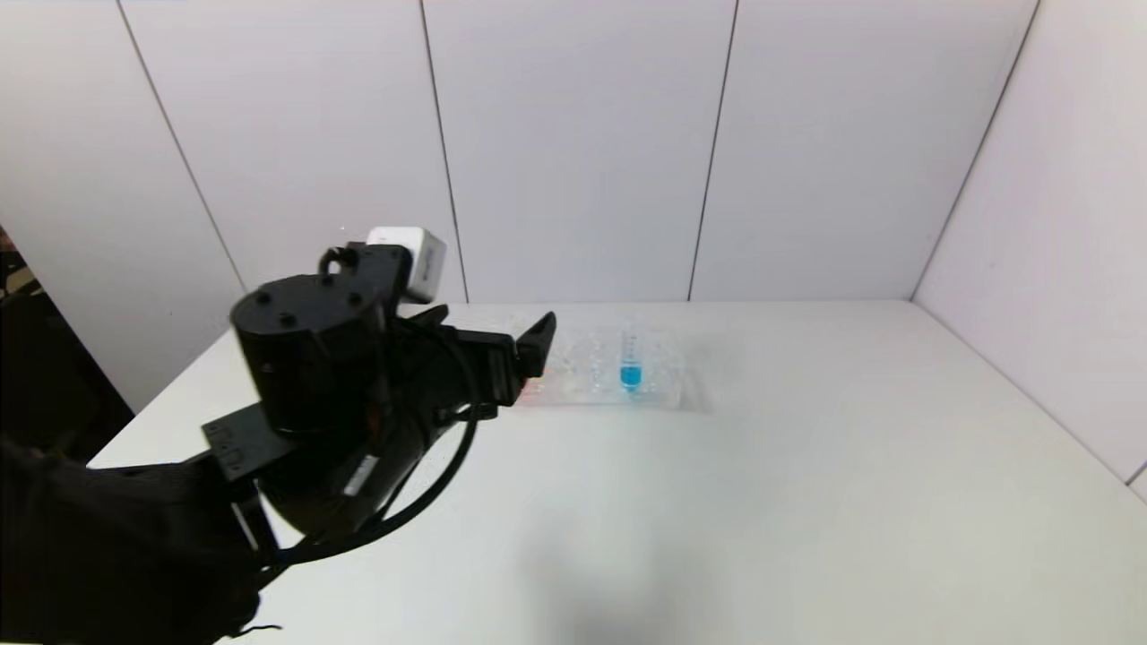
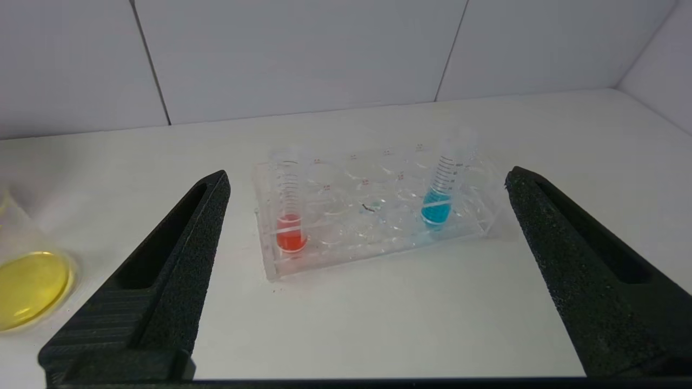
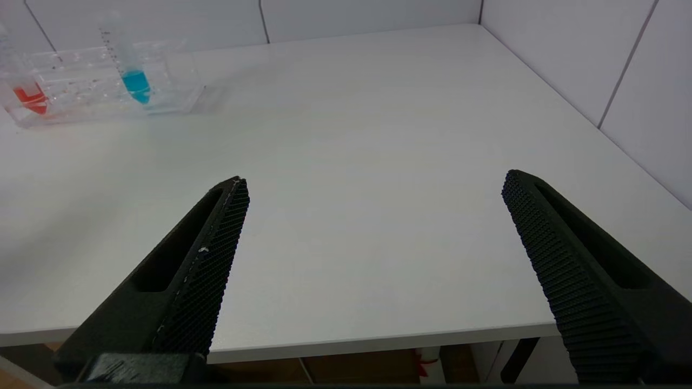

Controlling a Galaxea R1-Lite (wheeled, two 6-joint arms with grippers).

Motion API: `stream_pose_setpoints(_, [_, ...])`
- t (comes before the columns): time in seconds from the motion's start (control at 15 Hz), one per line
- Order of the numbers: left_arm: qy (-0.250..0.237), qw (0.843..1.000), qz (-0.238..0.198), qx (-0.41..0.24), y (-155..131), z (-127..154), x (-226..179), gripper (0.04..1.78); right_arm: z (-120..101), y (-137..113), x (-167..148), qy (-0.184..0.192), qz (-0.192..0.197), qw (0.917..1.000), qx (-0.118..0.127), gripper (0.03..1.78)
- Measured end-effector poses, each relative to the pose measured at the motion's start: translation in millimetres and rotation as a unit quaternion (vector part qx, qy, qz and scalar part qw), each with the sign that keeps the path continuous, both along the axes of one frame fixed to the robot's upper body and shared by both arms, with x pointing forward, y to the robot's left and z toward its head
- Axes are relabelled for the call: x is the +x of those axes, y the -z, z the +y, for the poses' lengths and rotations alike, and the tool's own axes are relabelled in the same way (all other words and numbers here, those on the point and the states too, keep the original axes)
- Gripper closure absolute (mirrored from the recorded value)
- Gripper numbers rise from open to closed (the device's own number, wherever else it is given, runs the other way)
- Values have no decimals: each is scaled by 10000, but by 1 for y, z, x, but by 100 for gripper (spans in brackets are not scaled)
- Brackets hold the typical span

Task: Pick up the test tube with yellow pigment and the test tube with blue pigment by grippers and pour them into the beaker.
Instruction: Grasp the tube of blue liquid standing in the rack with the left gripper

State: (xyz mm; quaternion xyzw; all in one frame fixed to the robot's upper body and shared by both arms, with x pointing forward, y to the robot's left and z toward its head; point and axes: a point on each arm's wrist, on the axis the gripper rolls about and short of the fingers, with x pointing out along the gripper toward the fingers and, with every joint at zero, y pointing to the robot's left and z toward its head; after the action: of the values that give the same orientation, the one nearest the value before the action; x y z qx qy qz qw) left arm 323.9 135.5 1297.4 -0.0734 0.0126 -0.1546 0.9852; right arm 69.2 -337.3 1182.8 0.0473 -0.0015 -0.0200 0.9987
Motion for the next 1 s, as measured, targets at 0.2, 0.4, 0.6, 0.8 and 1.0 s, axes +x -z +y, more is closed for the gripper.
stream_pose_setpoints(0.2, [-184,9998,48,74,15,-34,19,4,0,0,0,0,0,10000,0,10])
stream_pose_setpoints(0.4, [-274,9995,19,167,25,-61,31,4,0,0,0,0,0,10000,0,10])
stream_pose_setpoints(0.6, [-377,9991,22,180,36,-82,42,4,0,0,0,-2,0,10000,0,10])
stream_pose_setpoints(0.8, [-554,9982,46,208,51,-99,57,4,0,0,0,-2,0,10000,0,10])
stream_pose_setpoints(1.0, [-551,9983,28,192,61,-112,68,4,0,0,0,-2,0,10000,-2,10])
